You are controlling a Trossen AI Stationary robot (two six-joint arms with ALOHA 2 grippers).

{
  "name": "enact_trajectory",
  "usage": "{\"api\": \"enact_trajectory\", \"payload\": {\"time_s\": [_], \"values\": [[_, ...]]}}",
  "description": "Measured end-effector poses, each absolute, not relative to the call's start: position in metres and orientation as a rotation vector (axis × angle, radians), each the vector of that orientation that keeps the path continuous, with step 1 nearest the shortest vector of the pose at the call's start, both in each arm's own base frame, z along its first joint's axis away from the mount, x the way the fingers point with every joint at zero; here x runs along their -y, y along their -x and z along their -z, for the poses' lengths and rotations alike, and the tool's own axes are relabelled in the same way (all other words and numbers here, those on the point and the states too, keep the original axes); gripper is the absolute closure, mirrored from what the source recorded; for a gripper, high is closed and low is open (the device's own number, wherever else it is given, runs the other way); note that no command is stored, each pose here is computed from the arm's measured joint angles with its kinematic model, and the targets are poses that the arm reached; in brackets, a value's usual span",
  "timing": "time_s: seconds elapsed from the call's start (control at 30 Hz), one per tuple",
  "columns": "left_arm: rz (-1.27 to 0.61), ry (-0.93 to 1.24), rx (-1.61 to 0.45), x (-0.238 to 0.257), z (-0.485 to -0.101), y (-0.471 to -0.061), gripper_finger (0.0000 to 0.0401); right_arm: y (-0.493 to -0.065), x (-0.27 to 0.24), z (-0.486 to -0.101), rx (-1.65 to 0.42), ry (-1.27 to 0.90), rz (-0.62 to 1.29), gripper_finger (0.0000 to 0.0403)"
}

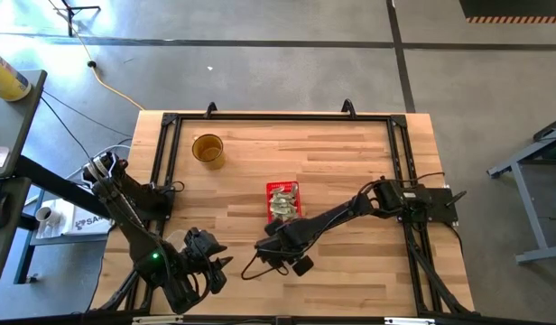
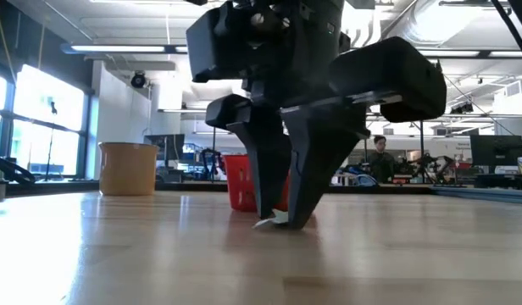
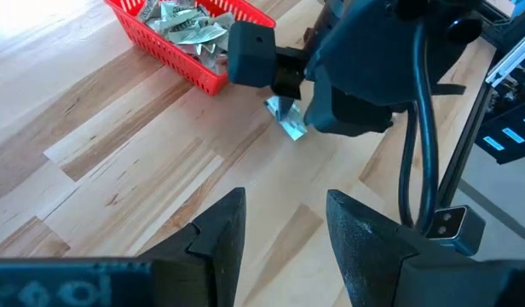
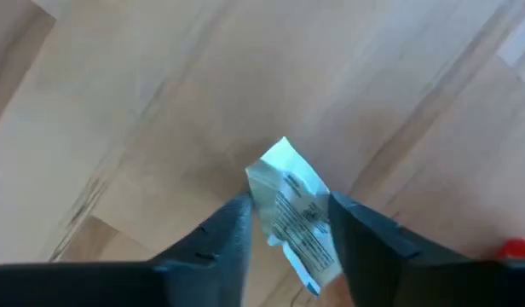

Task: Pick and place Stevia / Truvia into bins
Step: Put the white stevia packet into the red basket

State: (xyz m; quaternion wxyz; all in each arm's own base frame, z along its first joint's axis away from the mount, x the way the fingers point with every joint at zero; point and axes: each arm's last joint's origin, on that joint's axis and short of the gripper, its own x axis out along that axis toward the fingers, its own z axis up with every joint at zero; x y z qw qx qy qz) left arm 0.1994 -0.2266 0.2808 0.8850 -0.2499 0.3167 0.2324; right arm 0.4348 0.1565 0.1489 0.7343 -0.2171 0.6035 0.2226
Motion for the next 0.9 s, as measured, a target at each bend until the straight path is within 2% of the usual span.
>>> {"api": "enact_trajectory", "payload": {"time_s": [0.33,0.5,0.67,0.8,0.9], "values": [[-0.482,0.522,-0.658,0.227,-0.281,-0.199,0.0201,-0.426,-0.153,-0.140,-1.397,0.454,-0.447,0.0394],[-0.482,0.523,-0.658,0.227,-0.281,-0.200,0.0201,-0.422,-0.165,-0.156,-1.415,0.389,-0.392,0.0394],[-0.483,0.521,-0.659,0.227,-0.281,-0.199,0.0201,-0.413,-0.168,-0.216,-1.281,0.343,-0.261,0.0398],[-0.485,0.518,-0.651,0.226,-0.281,-0.199,0.0201,-0.410,-0.144,-0.248,-1.200,0.380,-0.082,0.0401],[-0.488,0.515,-0.638,0.226,-0.282,-0.200,0.0201,-0.416,-0.108,-0.255,-1.222,0.350,0.017,0.0397]]}}
